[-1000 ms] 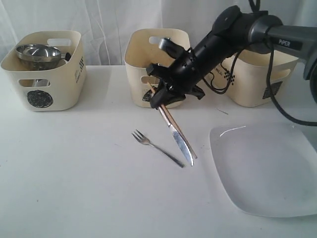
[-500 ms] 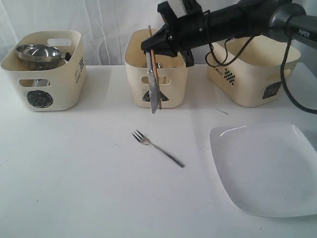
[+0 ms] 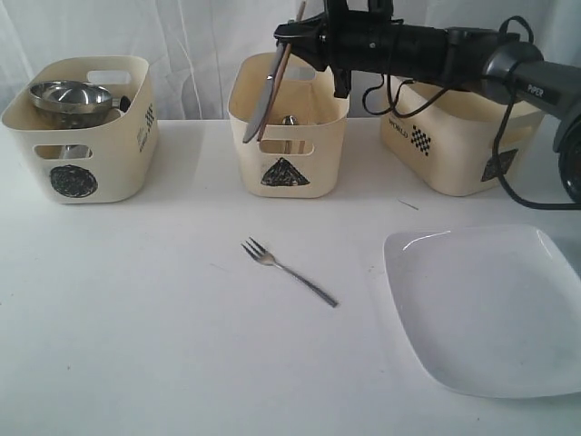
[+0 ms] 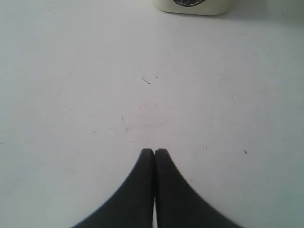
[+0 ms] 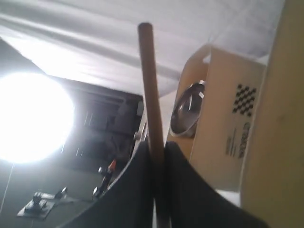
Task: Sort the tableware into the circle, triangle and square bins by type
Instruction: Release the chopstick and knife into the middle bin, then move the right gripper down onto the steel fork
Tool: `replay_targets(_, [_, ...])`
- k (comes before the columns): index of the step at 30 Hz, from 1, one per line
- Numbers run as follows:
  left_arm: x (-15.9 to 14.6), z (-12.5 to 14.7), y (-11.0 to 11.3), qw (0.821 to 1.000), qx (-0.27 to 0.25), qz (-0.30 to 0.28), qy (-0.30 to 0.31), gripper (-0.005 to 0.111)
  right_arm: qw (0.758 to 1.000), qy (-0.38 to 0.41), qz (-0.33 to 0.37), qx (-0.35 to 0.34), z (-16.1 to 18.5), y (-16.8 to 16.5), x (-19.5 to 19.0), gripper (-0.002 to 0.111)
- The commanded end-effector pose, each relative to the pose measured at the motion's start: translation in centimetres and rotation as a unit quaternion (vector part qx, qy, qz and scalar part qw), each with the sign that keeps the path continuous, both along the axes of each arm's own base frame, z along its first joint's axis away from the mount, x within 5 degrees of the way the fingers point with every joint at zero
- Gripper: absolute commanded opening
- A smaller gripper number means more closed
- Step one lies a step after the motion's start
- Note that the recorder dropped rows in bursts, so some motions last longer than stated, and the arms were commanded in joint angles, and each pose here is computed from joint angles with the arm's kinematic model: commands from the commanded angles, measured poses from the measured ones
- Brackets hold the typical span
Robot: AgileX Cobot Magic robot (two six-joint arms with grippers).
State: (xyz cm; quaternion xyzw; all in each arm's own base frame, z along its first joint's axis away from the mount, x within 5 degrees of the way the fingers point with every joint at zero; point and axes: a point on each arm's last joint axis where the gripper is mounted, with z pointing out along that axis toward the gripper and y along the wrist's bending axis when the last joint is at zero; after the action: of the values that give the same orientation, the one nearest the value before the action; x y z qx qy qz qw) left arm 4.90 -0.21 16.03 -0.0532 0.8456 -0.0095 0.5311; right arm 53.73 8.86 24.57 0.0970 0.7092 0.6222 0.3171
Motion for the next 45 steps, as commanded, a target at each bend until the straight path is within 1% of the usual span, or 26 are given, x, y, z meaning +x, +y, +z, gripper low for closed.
replay_targets(1, [-0.2, -0.4, -0.1, 1.000, -0.007, -0.005, 0.018, 0.000, 0.998, -0.018, -0.065, -0.009, -0.2, -1.7, 1.3, 0.000])
replay_targets(4, [-0.2, -0.4, -0.1, 1.000, -0.007, -0.005, 0.018, 0.000, 0.994, -0.031, -0.102, -0.026, 0.0, -2.5, 2.0, 0.000])
replay_targets(10, [-0.2, -0.4, -0.1, 1.000, -0.007, -0.005, 0.018, 0.000, 0.987, -0.046, -0.149, -0.033, 1.1, -3.8, 2.7, 0.000])
replay_targets(13, [-0.2, -0.4, -0.1, 1.000, -0.007, -0.005, 0.018, 0.000, 0.981, -0.047, -0.186, -0.040, 1.4, -4.4, 3.2, 0.000])
replay_targets(15, [-0.2, -0.4, -0.1, 1.000, -0.007, -0.005, 0.018, 0.000, 0.973, -0.051, -0.220, -0.055, 1.4, -5.0, 3.6, 0.000])
replay_targets(17, [-0.2, -0.4, -0.1, 1.000, -0.007, -0.005, 0.018, 0.000, 0.962, -0.067, -0.249, -0.087, 1.1, -5.4, 4.0, 0.000])
replay_targets(18, [-0.2, -0.4, -0.1, 1.000, -0.007, -0.005, 0.018, 0.000, 0.959, -0.074, -0.254, -0.099, 0.9, -5.5, 4.1, 0.000])
replay_targets(23, [-0.2, -0.4, -0.1, 1.000, -0.007, -0.005, 0.018, 0.000, 0.944, -0.139, -0.237, -0.182, 0.0, -5.2, 4.3, 0.000])
replay_targets(26, [-0.2, -0.4, -0.1, 1.000, -0.007, -0.005, 0.018, 0.000, 0.937, -0.174, -0.219, -0.211, 0.1, -4.6, 4.2, 0.007])
replay_targets(29, [-0.2, -0.4, -0.1, 1.000, -0.007, -0.005, 0.018, 0.000, 0.934, -0.183, -0.214, -0.221, 0.1, -4.0, 4.2, 0.015])
replay_targets(32, [-0.2, -0.4, -0.1, 1.000, -0.007, -0.005, 0.018, 0.000, 0.931, -0.191, -0.208, -0.229, -0.1, -3.6, 4.2, 0.018])
replay_targets(34, [-0.2, -0.4, -0.1, 1.000, -0.007, -0.005, 0.018, 0.000, 0.934, -0.196, -0.195, -0.226, -0.2, -3.2, 4.1, 0.021])
replay_targets(39, [-0.2, -0.4, -0.1, 1.000, -0.007, -0.005, 0.018, 0.000, 0.941, -0.210, -0.163, -0.212, -0.1, -2.6, 3.7, 0.035])
replay_targets(41, [-0.2, -0.4, -0.1, 1.000, -0.007, -0.005, 0.018, 0.000, 0.943, -0.212, -0.155, -0.207, 0.0, -2.5, 3.6, 0.037])
replay_targets(45, [-0.2, -0.4, -0.1, 1.000, -0.007, -0.005, 0.018, 0.000, 0.944, -0.215, -0.147, -0.203, 0.0, -2.6, 3.5, 0.038])
